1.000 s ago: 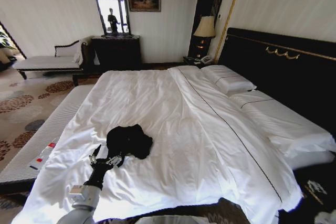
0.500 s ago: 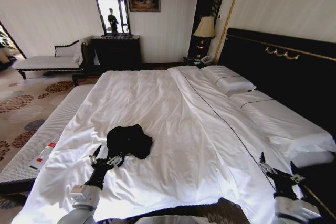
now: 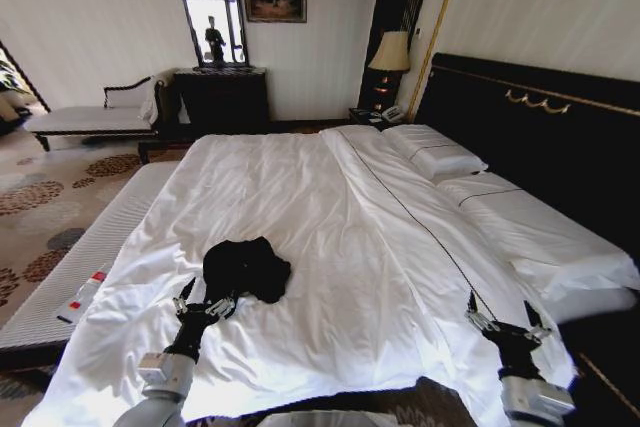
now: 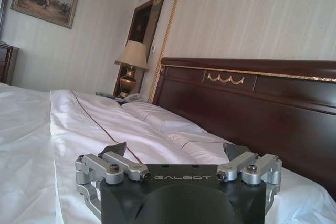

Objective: Fold the clothes on the bed.

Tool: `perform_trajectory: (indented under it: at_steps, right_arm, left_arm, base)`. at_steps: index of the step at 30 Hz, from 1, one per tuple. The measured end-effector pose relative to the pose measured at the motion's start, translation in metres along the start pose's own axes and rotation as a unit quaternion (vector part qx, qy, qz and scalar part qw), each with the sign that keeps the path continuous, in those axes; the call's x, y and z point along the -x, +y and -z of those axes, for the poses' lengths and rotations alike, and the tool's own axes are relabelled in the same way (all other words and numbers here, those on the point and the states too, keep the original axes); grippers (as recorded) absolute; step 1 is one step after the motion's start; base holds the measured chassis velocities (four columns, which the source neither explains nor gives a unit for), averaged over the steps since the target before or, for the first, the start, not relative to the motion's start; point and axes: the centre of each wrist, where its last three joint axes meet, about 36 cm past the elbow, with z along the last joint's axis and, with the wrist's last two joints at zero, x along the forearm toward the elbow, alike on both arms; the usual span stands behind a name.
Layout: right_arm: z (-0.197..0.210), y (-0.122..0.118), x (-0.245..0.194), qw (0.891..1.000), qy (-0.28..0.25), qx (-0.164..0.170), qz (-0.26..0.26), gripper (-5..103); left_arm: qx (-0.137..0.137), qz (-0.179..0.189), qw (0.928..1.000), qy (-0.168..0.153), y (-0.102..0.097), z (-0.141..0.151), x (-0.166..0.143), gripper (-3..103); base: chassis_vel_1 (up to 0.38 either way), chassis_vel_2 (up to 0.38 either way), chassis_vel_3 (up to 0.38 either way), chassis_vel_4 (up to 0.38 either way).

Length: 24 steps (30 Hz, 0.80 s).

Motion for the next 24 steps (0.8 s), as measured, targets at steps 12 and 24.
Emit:
perform_trajectory:
  at_steps: [12, 24]
  right_arm:
    - [-0.0025, 0.0035, -0.003, 1.0, 0.004, -0.005, 0.003, 100]
    - [-0.0048, 0.0082, -0.0057, 1.0, 0.002, -0.002, 0.006, 100]
  left_arm:
    - [0.001, -0.002, 1.0, -0.001, 0.0007, 0.0003, 0.001, 100]
    - [-0.002, -0.003, 1.0, -0.001, 0.001, -0.0001, 0.0009, 100]
  base:
    - [0.119, 0.119, -0.112, -0.125]
    - [0.122, 0.125, -0.121, -0.126]
